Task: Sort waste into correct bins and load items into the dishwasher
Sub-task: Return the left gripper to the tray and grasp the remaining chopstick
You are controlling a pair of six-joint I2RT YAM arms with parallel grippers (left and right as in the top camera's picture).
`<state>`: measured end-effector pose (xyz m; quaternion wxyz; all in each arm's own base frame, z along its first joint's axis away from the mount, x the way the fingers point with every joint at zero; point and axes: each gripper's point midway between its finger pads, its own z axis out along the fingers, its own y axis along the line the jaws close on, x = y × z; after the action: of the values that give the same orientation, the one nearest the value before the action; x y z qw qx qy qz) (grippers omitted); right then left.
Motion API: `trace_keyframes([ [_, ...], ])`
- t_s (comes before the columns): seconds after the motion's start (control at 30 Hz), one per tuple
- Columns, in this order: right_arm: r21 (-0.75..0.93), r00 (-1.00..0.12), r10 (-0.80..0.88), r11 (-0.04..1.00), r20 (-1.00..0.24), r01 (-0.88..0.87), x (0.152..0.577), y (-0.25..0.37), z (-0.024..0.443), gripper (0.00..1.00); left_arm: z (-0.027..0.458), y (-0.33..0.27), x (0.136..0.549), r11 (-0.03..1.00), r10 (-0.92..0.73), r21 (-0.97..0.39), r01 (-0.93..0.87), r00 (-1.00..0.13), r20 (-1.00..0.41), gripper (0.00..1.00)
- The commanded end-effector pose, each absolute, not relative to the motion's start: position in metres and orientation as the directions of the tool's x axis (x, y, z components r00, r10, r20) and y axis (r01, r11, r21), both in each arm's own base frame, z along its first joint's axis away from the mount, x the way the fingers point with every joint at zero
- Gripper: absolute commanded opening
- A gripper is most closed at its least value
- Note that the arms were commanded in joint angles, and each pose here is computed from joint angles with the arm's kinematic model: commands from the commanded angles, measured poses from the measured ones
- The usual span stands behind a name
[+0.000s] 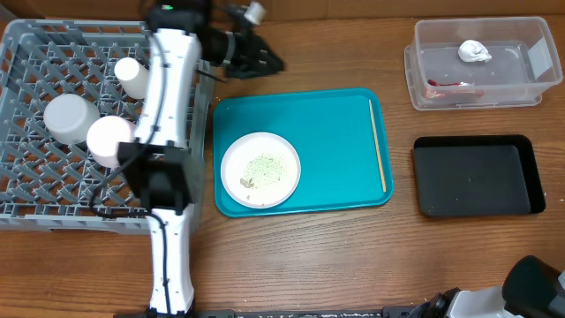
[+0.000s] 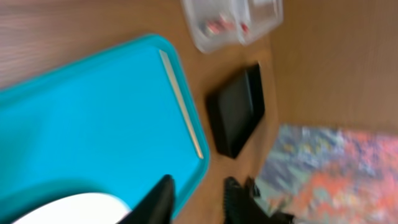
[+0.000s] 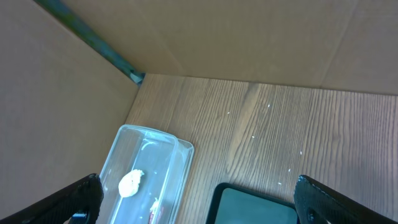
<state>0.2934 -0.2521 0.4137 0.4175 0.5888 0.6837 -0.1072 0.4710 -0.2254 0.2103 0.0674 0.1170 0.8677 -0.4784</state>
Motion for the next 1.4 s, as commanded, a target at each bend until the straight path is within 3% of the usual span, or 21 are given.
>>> trace_keyframes([
  [0.0,0.354,0.056,0.711,0.278,-0.701,0.893,0.292,-0.252,0.417,1.0,0.208,-0.286,0.437,0.473,0.274,-0.81,0.346,-0.932,-0.238,0.49],
  [0.03,0.354,0.056,0.711,0.278,-0.701,0.893,0.292,-0.252,0.417,1.0,0.207,-0.296,0.432,0.475,0.295,-0.801,0.365,-0.923,-0.246,0.71],
  [0.07,0.354,0.056,0.711,0.278,-0.701,0.893,0.292,-0.252,0.417,1.0,0.204,-0.311,0.425,0.473,0.327,-0.788,0.394,-0.909,-0.258,1.0],
  [0.2,0.354,0.056,0.711,0.278,-0.701,0.893,0.292,-0.252,0.417,1.0,0.191,-0.369,0.389,0.482,0.456,-0.704,0.522,-0.835,-0.307,1.0],
  [0.27,0.354,0.056,0.711,0.278,-0.701,0.893,0.292,-0.252,0.417,1.0,0.175,-0.386,0.382,0.577,0.465,-0.618,0.534,-0.837,-0.29,1.0],
  [0.4,0.354,0.056,0.711,0.278,-0.701,0.893,0.292,-0.252,0.417,1.0,0.135,-0.375,0.39,0.927,0.201,-0.273,0.259,-0.954,-0.221,1.0],
  [0.5,0.354,0.056,0.711,0.278,-0.701,0.893,0.292,-0.252,0.417,1.0,0.128,-0.364,0.392,0.993,0.028,-0.098,0.06,-0.954,-0.3,1.0],
  [0.53,0.354,0.056,0.711,0.278,-0.701,0.893,0.292,-0.252,0.417,1.0,0.127,-0.364,0.392,0.997,-0.006,-0.07,0.018,-0.945,-0.327,0.95],
  [0.57,0.353,0.056,0.711,0.278,-0.701,0.893,0.292,-0.252,0.417,1.0,0.127,-0.364,0.392,0.999,-0.031,-0.045,-0.016,-0.933,-0.359,0.83],
  [0.63,0.354,0.056,0.711,0.278,-0.701,0.893,0.292,-0.252,0.417,1.0,0.126,-0.364,0.393,0.997,-0.077,-0.02,-0.076,-0.91,-0.408,0.66],
  [0.67,0.354,0.056,0.711,0.278,-0.701,0.893,0.292,-0.252,0.417,1.0,0.126,-0.366,0.394,0.994,-0.102,-0.021,-0.103,-0.898,-0.428,0.64],
  [1.0,0.354,0.056,0.711,0.278,-0.701,0.893,0.292,-0.252,0.417,1.0,0.063,-0.405,0.401,0.98,-0.188,-0.129,-0.151,-0.915,-0.358,0.62],
  [1.37,0.354,0.056,0.711,0.278,-0.701,0.893,0.292,-0.252,0.417,1.0,0.009,-0.41,0.398,0.98,-0.196,-0.099,-0.174,-0.933,-0.303,0.63],
])
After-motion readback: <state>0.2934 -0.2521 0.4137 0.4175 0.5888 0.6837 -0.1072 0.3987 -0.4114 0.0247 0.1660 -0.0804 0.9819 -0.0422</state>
